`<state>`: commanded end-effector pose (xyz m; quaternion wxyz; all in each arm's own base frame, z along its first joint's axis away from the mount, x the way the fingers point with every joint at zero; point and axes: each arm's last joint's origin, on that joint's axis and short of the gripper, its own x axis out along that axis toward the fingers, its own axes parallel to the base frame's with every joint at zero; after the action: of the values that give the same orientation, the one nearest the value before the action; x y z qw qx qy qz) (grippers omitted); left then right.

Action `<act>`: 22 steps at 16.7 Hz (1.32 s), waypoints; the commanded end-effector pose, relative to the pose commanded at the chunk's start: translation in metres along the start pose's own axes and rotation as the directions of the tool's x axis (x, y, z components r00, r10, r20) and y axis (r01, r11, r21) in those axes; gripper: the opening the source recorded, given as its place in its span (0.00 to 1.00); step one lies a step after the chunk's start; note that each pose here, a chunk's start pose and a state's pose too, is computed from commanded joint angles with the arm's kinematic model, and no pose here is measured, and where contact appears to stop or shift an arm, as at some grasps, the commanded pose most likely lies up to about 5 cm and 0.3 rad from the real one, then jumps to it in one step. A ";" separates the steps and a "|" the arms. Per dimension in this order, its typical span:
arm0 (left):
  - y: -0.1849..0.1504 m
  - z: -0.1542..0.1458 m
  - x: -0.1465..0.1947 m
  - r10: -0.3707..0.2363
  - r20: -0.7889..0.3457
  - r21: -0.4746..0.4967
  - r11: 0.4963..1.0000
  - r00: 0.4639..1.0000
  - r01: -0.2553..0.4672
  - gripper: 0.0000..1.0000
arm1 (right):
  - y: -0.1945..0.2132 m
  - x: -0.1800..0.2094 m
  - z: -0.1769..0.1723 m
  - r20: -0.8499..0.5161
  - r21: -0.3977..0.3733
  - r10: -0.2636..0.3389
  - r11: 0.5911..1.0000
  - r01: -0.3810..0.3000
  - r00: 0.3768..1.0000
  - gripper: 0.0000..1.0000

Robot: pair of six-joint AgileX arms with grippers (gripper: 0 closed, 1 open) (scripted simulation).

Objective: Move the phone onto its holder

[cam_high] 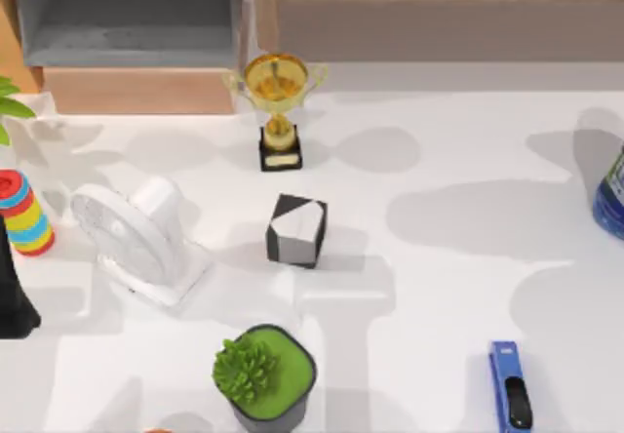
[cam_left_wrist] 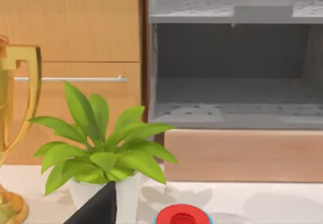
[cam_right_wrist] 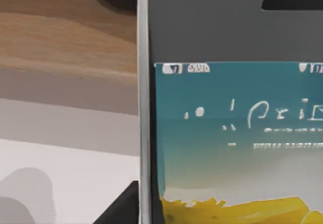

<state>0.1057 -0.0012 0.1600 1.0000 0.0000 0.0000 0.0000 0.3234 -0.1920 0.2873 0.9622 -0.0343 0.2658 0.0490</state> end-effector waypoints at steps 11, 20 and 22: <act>0.000 0.000 0.000 0.000 0.000 0.000 1.000 1.000 0.000 1.00 | -0.041 -0.055 -0.114 0.121 -0.004 0.067 0.998 -0.067 0.990 0.00; 0.000 0.000 0.000 0.000 0.000 0.000 1.000 1.000 0.000 1.00 | -0.051 -0.065 -0.110 0.138 -0.002 -0.024 1.000 0.025 0.990 0.00; 0.000 0.000 0.000 0.000 0.000 0.000 1.000 1.000 0.000 1.00 | -0.058 -0.068 -0.106 0.156 -0.002 -0.089 0.996 0.091 0.984 0.00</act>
<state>0.1057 -0.0012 0.1600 1.0000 0.0000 0.0000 0.0000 0.2178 -0.2648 0.2337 0.9811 -0.0468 0.1875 0.0092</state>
